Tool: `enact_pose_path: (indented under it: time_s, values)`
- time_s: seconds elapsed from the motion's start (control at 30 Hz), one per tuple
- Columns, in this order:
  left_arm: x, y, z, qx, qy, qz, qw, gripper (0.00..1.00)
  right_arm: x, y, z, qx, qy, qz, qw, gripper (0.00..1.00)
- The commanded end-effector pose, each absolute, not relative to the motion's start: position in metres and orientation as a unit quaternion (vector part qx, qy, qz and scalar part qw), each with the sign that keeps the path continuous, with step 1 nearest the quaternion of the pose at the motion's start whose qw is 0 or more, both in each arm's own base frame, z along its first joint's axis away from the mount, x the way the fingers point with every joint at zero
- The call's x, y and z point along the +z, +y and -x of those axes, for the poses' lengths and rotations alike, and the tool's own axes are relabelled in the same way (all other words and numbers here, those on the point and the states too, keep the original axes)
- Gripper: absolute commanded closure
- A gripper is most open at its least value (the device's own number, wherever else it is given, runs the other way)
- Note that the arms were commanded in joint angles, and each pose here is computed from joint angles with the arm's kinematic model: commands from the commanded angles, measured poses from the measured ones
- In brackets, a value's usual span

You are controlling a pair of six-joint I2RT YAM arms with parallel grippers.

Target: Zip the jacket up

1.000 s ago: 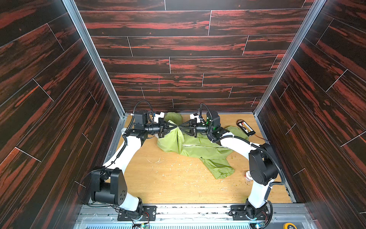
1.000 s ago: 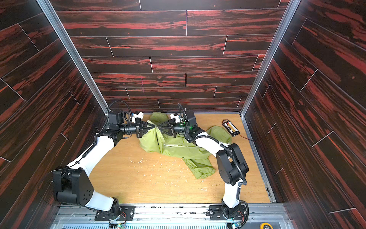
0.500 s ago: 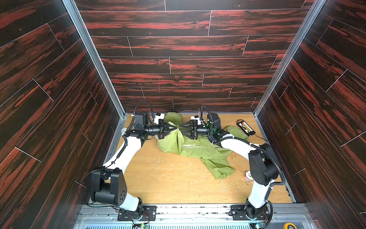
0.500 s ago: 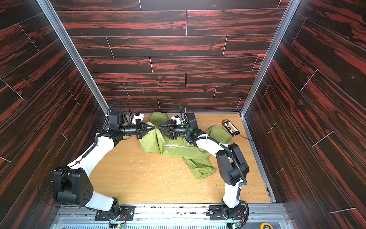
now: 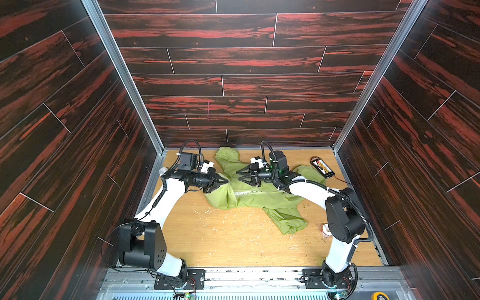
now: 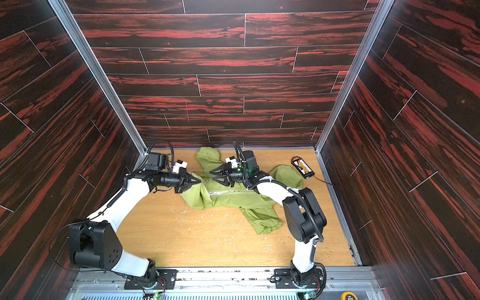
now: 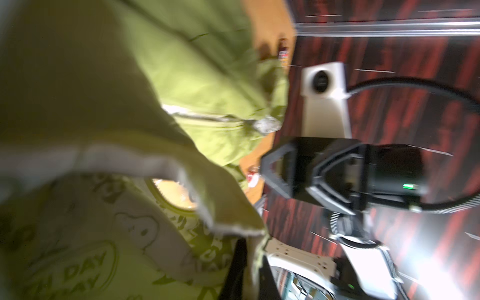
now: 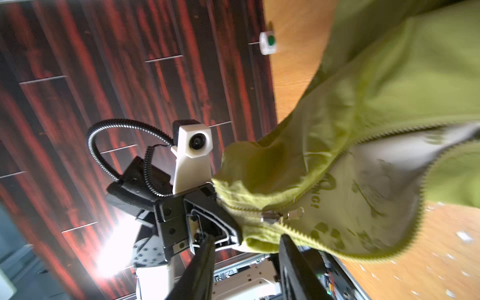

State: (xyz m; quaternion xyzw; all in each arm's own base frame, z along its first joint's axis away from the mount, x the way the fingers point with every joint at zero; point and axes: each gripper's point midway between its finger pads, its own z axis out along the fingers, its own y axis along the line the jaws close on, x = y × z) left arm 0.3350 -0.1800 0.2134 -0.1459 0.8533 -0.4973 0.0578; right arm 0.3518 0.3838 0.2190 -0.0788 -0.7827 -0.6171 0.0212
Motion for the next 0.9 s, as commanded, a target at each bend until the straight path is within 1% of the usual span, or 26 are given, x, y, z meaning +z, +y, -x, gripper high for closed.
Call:
enact_pose_path:
  time_s: [0.0, 0.13, 0.27, 0.4, 0.43, 0.53, 0.63, 0.87]
  values:
    - [0.189, -0.163, -0.306, -0.430, 0.886, 0.167, 0.041, 0.94, 0.193, 0.385, -0.350, -0.582, -0.809, 0.074, 0.037, 0.58]
    - [0.165, -0.148, -0.291, -0.378, 0.905, 0.191, 0.035, 0.91, 0.182, 0.385, -0.345, -0.565, -0.820, 0.071, 0.051, 0.59]
    - [0.144, -0.138, -0.276, -0.345, 0.916, 0.202, 0.026, 0.89, 0.178, 0.384, -0.342, -0.560, -0.824, 0.068, 0.058, 0.59]
    - [0.124, -0.134, -0.263, -0.330, 0.921, 0.207, 0.010, 0.83, 0.178, 0.384, -0.340, -0.558, -0.825, 0.063, 0.062, 0.59]
    - [0.120, -0.134, -0.262, -0.332, 0.920, 0.209, 0.011, 0.80, 0.178, 0.384, -0.339, -0.557, -0.826, 0.062, 0.062, 0.59]
    - [0.114, -0.133, -0.263, -0.331, 0.920, 0.211, 0.020, 0.69, 0.178, 0.384, -0.338, -0.557, -0.826, 0.060, 0.065, 0.59]
    - [0.110, -0.131, -0.265, -0.321, 0.923, 0.210, 0.022, 0.62, 0.177, 0.385, -0.337, -0.558, -0.825, 0.059, 0.068, 0.59]
    - [0.108, -0.133, -0.274, -0.328, 0.924, 0.193, 0.036, 0.60, 0.179, 0.385, -0.335, -0.560, -0.823, 0.054, 0.072, 0.59]
